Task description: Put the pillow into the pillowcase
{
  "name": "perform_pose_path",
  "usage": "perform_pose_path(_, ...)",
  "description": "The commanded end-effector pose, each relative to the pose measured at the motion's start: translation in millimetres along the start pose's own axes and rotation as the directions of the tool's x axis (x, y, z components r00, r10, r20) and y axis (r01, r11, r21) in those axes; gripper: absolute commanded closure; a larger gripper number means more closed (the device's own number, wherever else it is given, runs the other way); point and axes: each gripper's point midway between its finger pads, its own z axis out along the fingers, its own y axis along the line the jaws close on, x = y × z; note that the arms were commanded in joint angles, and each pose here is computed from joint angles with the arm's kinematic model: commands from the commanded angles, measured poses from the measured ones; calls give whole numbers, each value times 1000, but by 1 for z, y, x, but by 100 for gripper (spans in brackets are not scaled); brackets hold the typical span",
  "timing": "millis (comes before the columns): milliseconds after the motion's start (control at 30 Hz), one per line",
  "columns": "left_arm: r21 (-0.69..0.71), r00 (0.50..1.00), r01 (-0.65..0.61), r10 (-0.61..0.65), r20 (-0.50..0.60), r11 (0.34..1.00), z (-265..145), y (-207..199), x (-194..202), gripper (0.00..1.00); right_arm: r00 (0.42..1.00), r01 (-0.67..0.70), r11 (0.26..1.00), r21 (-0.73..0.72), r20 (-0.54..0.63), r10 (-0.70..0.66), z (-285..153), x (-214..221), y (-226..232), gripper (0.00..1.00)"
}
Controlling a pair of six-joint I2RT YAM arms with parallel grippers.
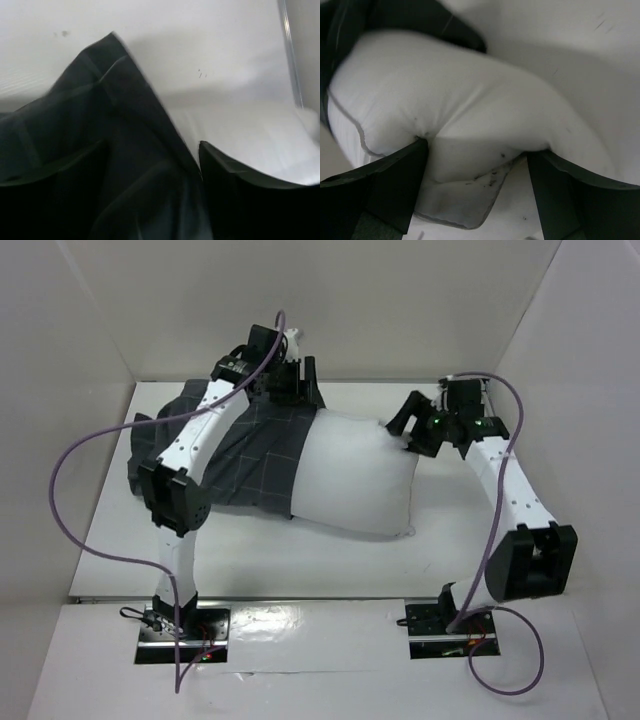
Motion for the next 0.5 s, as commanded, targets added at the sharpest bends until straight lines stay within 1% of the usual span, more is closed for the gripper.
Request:
perform_pose_path(0,-23,945,-122,123,304,992,-101,-44,-60,24,963,-71,994,89,265,45,11,-83,-41,10)
perform_pose_path(33,-59,941,-110,123,317,992,-107,-38,-61,27,956,-84,991,100,288,52,7,-93,-47,9)
perform_pose_path(67,-117,935,-103,136,329,988,-111,-31,-60,30,938,-90,991,101,343,50,-3,-114,-48,9)
perform_pose_path(100,-145,924,-93,140,356,985,-126,-29,-63,32,932,-92,991,100,359,51,-9,-121,-47,7)
perform_pose_path(133,-175,927,-81,138,348,981,-126,-21,-58,39,926,-77,992,101,376,33,-15,-128,-46,7)
perform_pose_path(167,-200,930,-72,138,342,977,-128,-16,-54,41,910,-65,991,119,414,10,-24,-138,-43,6)
perform_pose_path(200,-235,926,-52,135,352,971,-130,-11,-54,43,904,-54,987,154,427,-17,-32,-141,-48,5)
perform_pose_path(233,-251,926,-45,135,354,967,-133,-8,-52,48,897,-44,983,180,440,-41,-38,-143,-50,5)
perform_pose_path(267,-267,939,-50,137,317,963,-124,-5,-40,51,882,-42,975,218,467,-66,-48,-146,-53,3)
perform_pose_path(300,-295,941,-47,141,307,954,-120,-1,-36,52,881,-44,968,247,466,-79,-53,-144,-57,3)
perform_pose_path(333,-305,945,-50,144,293,951,-115,0,-30,48,879,-24,962,271,464,-108,-56,-141,-60,2)
perform_pose_path(367,-313,955,-65,150,254,948,-107,-2,-17,34,887,-16,959,285,447,-118,-57,-131,-65,2)
perform_pose_path(433,-322,965,-83,157,211,943,-93,-2,-2,24,895,-3,954,300,426,-131,-56,-119,-72,0)
perform_pose_path(467,-349,972,-99,166,168,932,-80,2,13,15,912,2,953,304,391,-126,-51,-101,-81,0)
